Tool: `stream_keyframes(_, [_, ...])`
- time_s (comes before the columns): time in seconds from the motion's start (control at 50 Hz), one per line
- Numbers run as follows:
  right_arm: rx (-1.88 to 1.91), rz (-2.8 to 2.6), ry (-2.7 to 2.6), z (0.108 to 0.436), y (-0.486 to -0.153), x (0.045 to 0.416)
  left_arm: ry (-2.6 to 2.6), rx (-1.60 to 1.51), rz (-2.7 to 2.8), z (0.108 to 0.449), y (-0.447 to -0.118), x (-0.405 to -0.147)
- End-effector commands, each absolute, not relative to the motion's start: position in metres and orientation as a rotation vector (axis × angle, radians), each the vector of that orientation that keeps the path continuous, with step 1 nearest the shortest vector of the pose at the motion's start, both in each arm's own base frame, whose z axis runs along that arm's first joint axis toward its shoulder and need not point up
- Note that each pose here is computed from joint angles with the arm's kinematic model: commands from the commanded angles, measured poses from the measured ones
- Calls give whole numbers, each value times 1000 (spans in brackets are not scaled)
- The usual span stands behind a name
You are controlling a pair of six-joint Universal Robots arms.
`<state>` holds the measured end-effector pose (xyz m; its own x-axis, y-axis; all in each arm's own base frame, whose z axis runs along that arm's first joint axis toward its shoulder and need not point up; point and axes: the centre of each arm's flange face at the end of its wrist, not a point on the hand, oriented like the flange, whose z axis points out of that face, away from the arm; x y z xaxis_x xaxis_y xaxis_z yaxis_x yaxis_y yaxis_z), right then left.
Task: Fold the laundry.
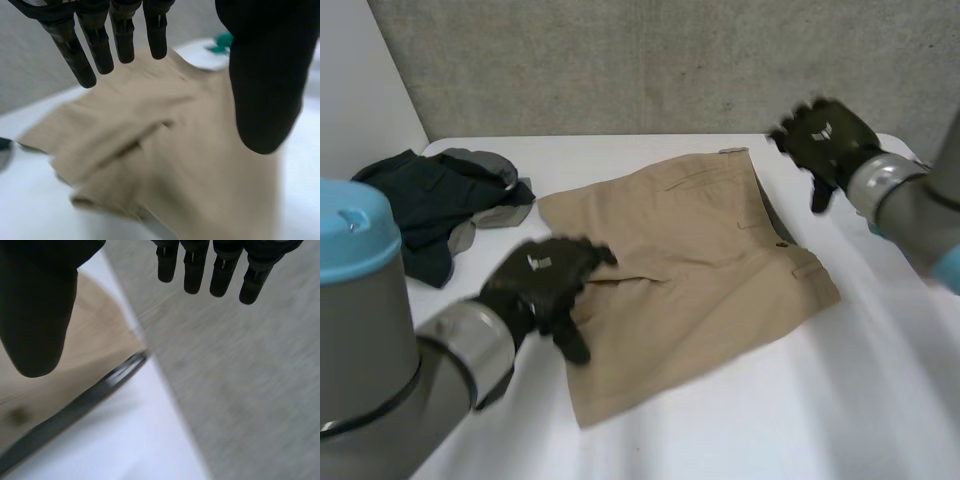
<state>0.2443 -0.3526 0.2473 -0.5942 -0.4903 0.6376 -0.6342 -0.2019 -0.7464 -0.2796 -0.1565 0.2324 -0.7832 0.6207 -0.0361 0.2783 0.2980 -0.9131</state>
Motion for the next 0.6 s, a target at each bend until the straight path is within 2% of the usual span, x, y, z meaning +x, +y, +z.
stream_keyframes(0.02, [1481, 1430, -2354, 221, -310, 196, -2396, -1039, 1154, 199, -111, -266])
stream_keyframes(0.22, [1570, 1488, -2415, 184, -304, 175, -2418, -985, 1273, 170, -135, -273])
stream_keyframes(0.46, [1585, 1633, -2274, 145, -327, 184, -2391, -1066, 1376, 149, -158, -296])
stream_keyframes(0.6, [1595, 1684, -2237, 135, -335, 190, -2407, -1078, 1416, 143, -174, -303])
